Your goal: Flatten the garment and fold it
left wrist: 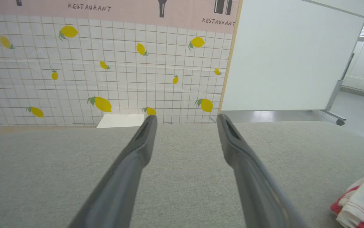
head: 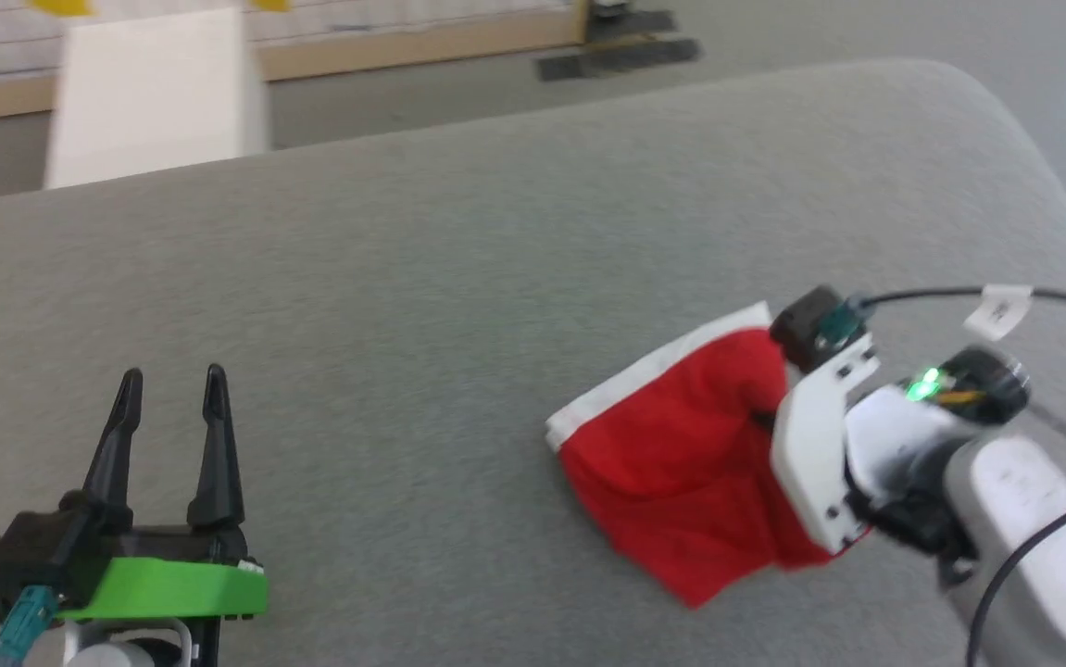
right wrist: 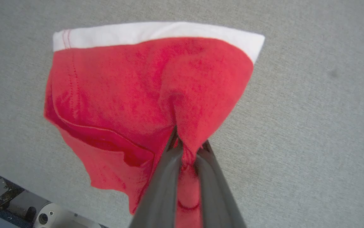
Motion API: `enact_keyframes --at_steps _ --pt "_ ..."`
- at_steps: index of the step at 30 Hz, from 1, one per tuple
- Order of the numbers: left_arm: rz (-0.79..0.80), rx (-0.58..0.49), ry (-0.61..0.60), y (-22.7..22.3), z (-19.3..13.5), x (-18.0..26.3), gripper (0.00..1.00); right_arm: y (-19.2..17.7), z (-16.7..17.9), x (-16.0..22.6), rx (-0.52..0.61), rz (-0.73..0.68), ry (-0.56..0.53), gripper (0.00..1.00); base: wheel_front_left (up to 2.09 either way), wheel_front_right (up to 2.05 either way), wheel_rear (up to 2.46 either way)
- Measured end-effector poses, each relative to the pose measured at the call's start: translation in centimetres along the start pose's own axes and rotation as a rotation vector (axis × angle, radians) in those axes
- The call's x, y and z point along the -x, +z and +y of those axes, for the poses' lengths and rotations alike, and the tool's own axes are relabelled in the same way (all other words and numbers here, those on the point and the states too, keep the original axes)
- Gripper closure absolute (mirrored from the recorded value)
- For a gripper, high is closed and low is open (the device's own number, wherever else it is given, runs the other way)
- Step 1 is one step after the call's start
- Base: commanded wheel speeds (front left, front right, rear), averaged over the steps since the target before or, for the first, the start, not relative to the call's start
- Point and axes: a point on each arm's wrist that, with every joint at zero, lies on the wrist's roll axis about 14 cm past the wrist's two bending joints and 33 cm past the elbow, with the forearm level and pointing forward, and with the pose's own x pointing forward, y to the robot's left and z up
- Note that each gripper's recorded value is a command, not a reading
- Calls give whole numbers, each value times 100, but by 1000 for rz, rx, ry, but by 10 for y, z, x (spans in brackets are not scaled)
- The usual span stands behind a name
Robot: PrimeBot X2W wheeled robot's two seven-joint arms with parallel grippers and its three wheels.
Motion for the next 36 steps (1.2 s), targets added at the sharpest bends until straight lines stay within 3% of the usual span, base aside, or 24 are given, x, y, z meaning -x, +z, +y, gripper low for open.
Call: enact_keyframes --at_steps 7,14,24,31,32,33,36 --pt "8 4 -169 -15 -39 -40 0 -7 -76 27 -41 25 -179 100 0 0 0" --pt "71 -4 -255 -48 -49 -64 0 -38 -153 31 -101 125 -377 100 0 0 0" --pt "192 19 -266 -107 -39 -71 0 -79 -244 30 -173 213 -655 100 0 0 0" --pt "235 5 -246 -125 -24 -69 0 -77 -275 27 -161 190 -774 100 0 0 0" --pt "240 4 -242 -127 -22 -68 0 -77 -277 27 -165 190 -784 31 0 0 0" --pt "243 2 -239 -128 -21 -67 0 -78 -279 26 -180 187 -791 0 0 0 0" --pt "248 0 -232 -129 -18 -66 0 -71 -285 27 -186 150 -818 0 0 0 0"
